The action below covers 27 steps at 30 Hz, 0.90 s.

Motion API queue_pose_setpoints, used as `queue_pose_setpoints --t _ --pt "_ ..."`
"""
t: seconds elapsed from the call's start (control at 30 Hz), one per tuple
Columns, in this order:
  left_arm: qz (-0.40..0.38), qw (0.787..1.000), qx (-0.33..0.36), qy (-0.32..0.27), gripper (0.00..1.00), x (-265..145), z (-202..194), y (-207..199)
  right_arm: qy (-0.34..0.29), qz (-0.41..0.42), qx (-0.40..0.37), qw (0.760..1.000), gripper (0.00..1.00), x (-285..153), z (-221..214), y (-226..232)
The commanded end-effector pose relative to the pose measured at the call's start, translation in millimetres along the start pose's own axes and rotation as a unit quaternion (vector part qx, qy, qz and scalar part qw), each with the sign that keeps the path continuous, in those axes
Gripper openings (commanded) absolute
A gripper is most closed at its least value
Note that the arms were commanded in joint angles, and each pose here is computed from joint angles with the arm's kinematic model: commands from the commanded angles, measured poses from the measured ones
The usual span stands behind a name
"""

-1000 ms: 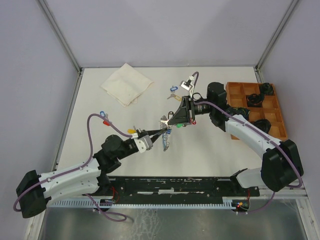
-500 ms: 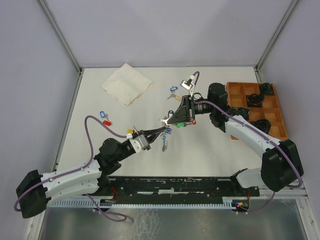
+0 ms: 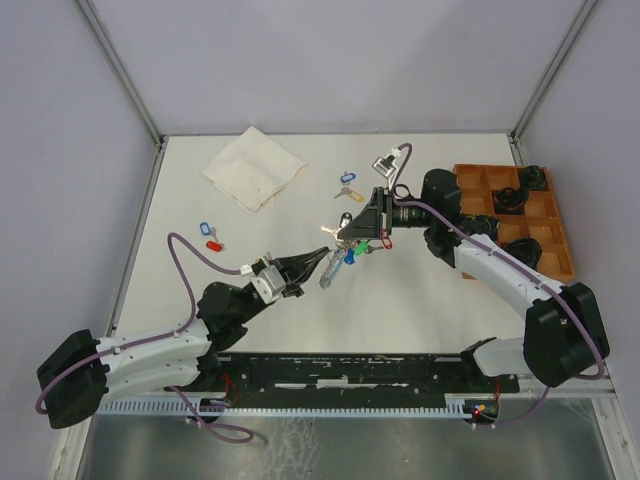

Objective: Remove the keys from the keyring

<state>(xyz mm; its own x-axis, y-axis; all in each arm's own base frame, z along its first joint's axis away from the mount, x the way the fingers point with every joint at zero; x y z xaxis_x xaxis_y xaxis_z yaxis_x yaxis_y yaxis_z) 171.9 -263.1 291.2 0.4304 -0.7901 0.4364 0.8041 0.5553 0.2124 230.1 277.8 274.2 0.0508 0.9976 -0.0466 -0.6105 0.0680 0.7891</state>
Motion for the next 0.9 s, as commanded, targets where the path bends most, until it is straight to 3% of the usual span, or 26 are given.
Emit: queue_pose_setpoints --t 0.0,0.17,0.37,0.4,0.47,0.6,0.7,0.87 --pt "0.029 0.999 -0.038 -0.010 0.03 3.9 11.8 8.0 -0.024 0.021 -0.069 0.997 0.00 -4.9 15.1 28.7" --pt "0.068 0.992 -0.105 0.031 0.35 -5.9 9.7 15.4 -0.020 0.015 -0.080 0.996 0.01 -5.5 14.1 26.4" --pt "0.100 0.977 -0.170 0.077 0.65 -3.4 20.0 22.0 -0.017 0.007 -0.092 0.996 0.01 -6.5 13.0 22.8" --pt "0.098 0.977 -0.169 0.088 0.66 -1.5 20.2 22.0 -0.017 0.006 -0.093 0.996 0.00 -6.4 12.8 22.7" --pt "0.092 0.977 -0.155 0.113 0.65 4.2 20.5 23.1 -0.016 0.007 -0.095 0.995 0.01 -6.5 13.0 23.2" --pt "0.050 0.979 -0.101 0.168 0.42 11.4 7.4 19.4 -0.015 0.006 -0.104 0.994 0.01 -7.7 12.6 24.4" --pt "0.010 0.984 -0.048 0.171 0.37 12.1 -1.6 17.4 -0.012 0.007 -0.108 0.994 0.01 -7.6 11.9 25.6" --pt "-0.027 0.984 -0.035 0.173 0.33 13.4 -15.1 20.3 -0.010 0.010 -0.110 0.994 0.01 -8.1 11.6 27.1"
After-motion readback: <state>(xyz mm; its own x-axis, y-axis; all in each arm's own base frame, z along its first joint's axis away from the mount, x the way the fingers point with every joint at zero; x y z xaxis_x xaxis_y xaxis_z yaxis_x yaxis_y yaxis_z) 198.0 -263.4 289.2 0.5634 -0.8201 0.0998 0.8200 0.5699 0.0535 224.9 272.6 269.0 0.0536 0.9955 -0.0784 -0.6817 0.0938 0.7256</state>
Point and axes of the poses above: each gripper's point midway between its finger pads, its own x axis out along the fingers, its own y axis along the line the jaws close on, z = x × y, the point moved 2 cm from there along -x, back along the fingers, and after that the axes turned 3 degrees about -x, right-handed, at the moved point
